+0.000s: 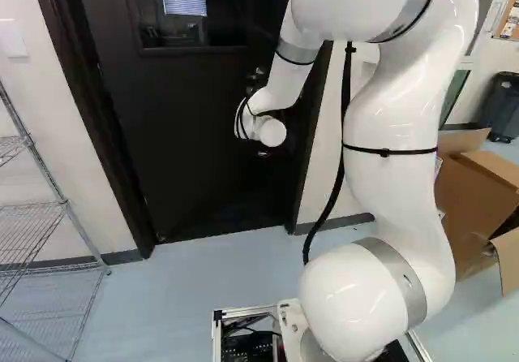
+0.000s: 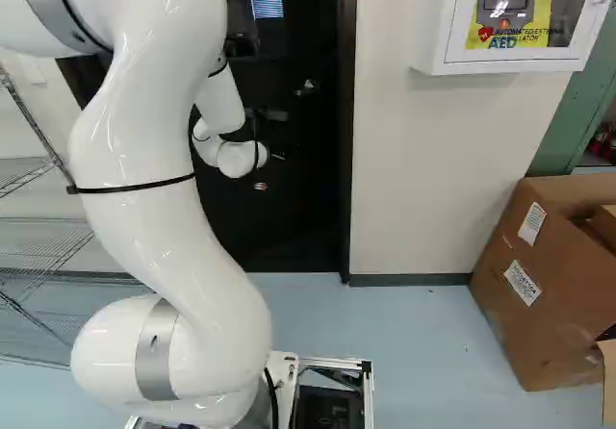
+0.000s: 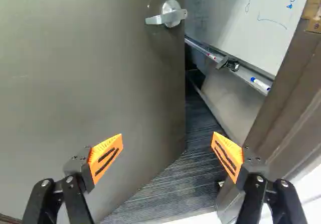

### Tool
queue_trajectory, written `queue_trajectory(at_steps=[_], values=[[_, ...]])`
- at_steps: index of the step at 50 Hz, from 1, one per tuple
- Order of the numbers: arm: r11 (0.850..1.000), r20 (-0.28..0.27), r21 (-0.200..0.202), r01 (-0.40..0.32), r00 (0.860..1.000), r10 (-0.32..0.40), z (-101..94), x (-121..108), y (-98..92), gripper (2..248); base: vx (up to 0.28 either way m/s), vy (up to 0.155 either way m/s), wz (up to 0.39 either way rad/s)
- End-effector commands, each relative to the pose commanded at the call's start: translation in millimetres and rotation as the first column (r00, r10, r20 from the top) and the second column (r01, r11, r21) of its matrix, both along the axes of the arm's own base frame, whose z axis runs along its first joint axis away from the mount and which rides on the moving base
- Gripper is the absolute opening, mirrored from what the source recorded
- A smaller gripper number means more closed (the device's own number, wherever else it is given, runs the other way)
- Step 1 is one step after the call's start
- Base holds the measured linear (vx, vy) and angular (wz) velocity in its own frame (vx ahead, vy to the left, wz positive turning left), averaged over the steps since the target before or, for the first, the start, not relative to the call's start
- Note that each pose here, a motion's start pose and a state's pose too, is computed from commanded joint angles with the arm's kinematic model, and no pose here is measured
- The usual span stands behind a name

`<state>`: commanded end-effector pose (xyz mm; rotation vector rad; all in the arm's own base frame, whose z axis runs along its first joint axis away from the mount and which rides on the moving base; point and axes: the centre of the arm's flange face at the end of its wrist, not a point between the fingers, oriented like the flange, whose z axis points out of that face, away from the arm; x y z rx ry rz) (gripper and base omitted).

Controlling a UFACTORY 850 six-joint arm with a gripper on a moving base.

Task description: Open the door and move inside

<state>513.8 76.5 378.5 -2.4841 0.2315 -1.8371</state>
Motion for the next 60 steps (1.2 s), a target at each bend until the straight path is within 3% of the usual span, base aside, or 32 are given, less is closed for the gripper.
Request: queue_trajectory(at_steps=[20,37,60], values=[[1.0,-0.02,-0.003,0.008,1.0,-0.008,2.9,-40.6,-11.3,247,0.0,0.0,0.0],[0.999,-0.059,-0.021,-0.027,0.998,0.026,2.3,-75.7,-20.6,247,0.0,0.0,0.0],[0.998,-0.068,-0.043,-0.052,0.996,0.049,3.1,-116.3,-36.0,247,0.0,0.0,0.0]])
